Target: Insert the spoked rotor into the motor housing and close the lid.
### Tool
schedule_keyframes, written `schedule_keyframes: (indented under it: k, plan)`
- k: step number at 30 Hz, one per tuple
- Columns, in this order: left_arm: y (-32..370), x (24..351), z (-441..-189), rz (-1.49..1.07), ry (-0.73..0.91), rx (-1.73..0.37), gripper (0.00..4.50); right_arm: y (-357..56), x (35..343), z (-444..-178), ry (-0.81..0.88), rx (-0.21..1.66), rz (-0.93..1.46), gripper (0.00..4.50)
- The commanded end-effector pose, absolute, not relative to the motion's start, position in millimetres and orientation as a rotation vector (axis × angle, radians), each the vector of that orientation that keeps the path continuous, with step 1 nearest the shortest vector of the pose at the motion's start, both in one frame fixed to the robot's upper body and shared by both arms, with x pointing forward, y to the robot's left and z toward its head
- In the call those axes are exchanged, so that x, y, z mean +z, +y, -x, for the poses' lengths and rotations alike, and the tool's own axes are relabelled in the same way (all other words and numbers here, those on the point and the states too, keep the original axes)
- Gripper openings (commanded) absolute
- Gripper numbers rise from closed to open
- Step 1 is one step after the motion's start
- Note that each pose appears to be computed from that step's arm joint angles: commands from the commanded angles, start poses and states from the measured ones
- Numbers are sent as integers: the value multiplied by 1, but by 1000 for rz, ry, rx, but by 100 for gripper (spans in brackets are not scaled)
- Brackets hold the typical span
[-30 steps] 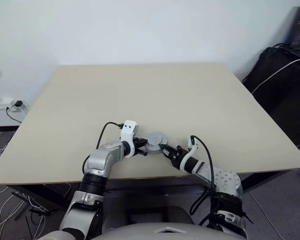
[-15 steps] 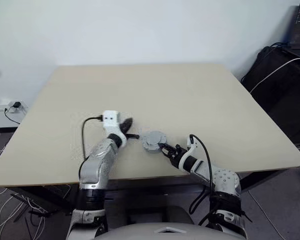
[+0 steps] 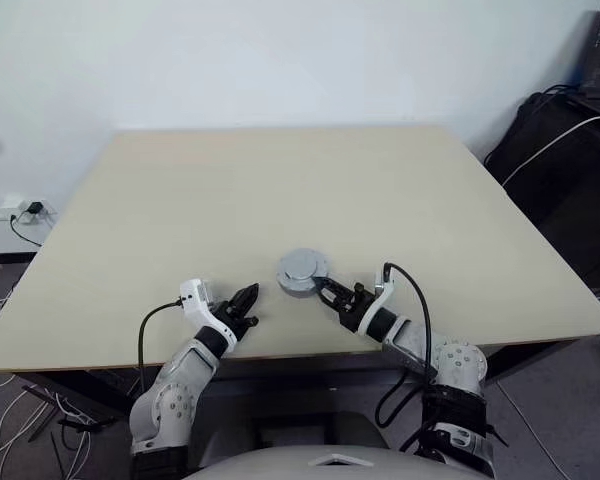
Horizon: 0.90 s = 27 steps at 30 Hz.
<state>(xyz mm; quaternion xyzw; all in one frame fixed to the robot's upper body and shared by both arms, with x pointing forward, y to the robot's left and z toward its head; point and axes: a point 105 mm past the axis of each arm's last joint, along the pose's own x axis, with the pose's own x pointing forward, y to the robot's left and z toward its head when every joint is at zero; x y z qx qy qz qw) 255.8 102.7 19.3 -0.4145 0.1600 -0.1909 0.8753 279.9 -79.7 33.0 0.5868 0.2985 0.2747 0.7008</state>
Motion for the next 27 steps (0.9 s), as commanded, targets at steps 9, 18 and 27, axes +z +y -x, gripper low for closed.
schedule_keyframes:
  k: [9, 18, 27]
  plan:
    - [80, 49, -233, 1402, 225, -487, 447, -67, 70, -285, 573, 770, -1329, 130]
    - [70, 51, -233, 1483, 229, -505, 447, -63, 67, -274, 664, 833, -1275, 130]
    - [60, 46, -234, 1593, 285, -507, 447, -68, 69, -261, 698, 876, -1247, 130]
